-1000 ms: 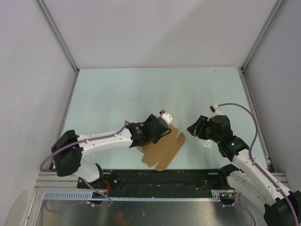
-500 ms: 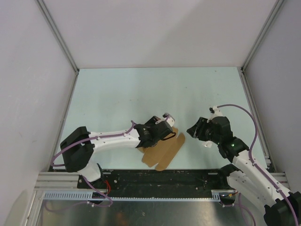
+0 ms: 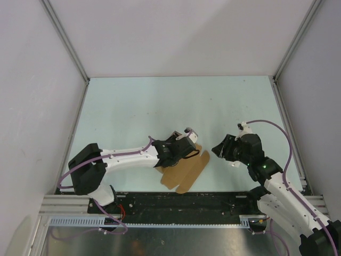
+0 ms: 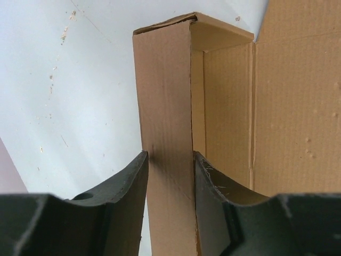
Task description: Fold the paper box
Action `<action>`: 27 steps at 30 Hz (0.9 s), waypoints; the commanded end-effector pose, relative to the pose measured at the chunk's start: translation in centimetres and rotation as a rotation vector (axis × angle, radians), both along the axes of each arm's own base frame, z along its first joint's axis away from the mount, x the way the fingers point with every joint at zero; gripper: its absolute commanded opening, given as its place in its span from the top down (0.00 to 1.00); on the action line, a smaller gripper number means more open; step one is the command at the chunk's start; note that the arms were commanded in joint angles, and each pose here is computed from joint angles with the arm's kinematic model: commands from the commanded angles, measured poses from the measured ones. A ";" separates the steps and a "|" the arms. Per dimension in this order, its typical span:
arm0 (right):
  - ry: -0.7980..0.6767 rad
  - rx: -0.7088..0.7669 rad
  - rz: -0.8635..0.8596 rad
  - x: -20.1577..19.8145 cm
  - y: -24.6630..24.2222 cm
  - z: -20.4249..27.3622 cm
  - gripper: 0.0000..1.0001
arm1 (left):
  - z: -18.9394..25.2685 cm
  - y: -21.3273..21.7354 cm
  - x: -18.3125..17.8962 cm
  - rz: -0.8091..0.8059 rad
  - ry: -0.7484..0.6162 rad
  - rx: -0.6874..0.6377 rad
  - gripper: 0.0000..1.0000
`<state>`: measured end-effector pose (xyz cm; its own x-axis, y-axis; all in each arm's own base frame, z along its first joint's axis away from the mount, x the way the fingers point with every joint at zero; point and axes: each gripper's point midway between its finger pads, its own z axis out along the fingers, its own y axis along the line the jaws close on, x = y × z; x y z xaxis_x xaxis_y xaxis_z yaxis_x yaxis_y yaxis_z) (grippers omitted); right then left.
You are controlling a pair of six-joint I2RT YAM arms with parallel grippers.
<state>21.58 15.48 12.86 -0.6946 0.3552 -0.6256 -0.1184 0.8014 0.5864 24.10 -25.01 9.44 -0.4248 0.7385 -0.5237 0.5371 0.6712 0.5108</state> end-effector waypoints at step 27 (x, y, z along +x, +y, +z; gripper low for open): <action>-0.161 0.058 -0.024 0.6 -0.6 4.9 0.49 | 5.7 2.0 2.9 0.095 0.033 -0.334 0.89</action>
<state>21.47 15.26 14.39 -0.6559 0.3757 -0.6548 -0.1479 0.7866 0.5995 26.97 -22.34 14.21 -0.4820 0.5822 -0.6547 0.4601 0.8042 0.3763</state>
